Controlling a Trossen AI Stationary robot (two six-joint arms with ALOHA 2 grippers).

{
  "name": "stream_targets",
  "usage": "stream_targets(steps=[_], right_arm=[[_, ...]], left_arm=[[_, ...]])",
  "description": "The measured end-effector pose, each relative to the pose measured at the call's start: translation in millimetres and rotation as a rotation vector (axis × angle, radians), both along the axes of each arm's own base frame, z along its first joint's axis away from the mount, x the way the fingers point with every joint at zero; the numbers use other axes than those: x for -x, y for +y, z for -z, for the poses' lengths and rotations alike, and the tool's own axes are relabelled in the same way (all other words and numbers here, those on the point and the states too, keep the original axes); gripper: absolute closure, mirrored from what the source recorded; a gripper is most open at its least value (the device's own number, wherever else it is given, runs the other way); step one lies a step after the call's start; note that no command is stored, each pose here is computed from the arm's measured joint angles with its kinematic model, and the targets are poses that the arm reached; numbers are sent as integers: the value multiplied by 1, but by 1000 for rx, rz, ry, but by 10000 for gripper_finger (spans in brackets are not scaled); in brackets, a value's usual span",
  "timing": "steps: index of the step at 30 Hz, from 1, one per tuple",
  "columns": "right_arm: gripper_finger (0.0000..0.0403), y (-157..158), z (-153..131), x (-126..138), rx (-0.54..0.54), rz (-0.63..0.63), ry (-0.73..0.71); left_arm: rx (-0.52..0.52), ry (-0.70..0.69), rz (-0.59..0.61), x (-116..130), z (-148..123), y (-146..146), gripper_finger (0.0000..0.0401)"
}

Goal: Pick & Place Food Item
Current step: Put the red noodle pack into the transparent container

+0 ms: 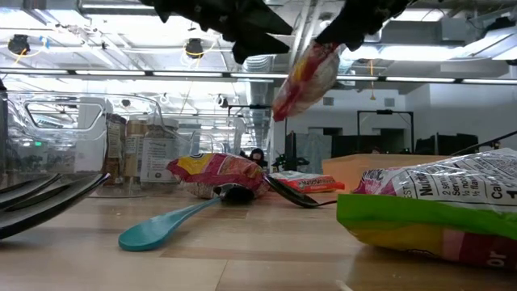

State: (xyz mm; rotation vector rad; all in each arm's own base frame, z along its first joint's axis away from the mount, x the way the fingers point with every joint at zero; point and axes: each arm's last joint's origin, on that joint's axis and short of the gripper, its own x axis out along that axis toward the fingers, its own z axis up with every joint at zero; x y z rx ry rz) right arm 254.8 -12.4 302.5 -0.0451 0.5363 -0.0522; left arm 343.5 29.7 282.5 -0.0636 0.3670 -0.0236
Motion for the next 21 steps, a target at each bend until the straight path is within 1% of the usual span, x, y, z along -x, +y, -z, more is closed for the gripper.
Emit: stream_targets(steps=[2, 5, 10, 17, 21], right_arm=[[403, 0, -1, -1, -11, -17, -17], [403, 0, -5, -3, -9, -19, -60], [403, 0, -7, -4, -8, -19, -85], [403, 0, -8, -4, -8, -19, -93], [403, 0, -10, -6, -6, -20, -122]], left_arm=[[8, 6, 13, 0, 1, 1, 175], [11, 26, 15, -2, 6, 2, 181], [-8, 26, 19, -2, 6, 0, 204], [-9, 23, 19, -2, 6, 0, 238], [-10, 19, 19, -3, 6, 0, 253]])
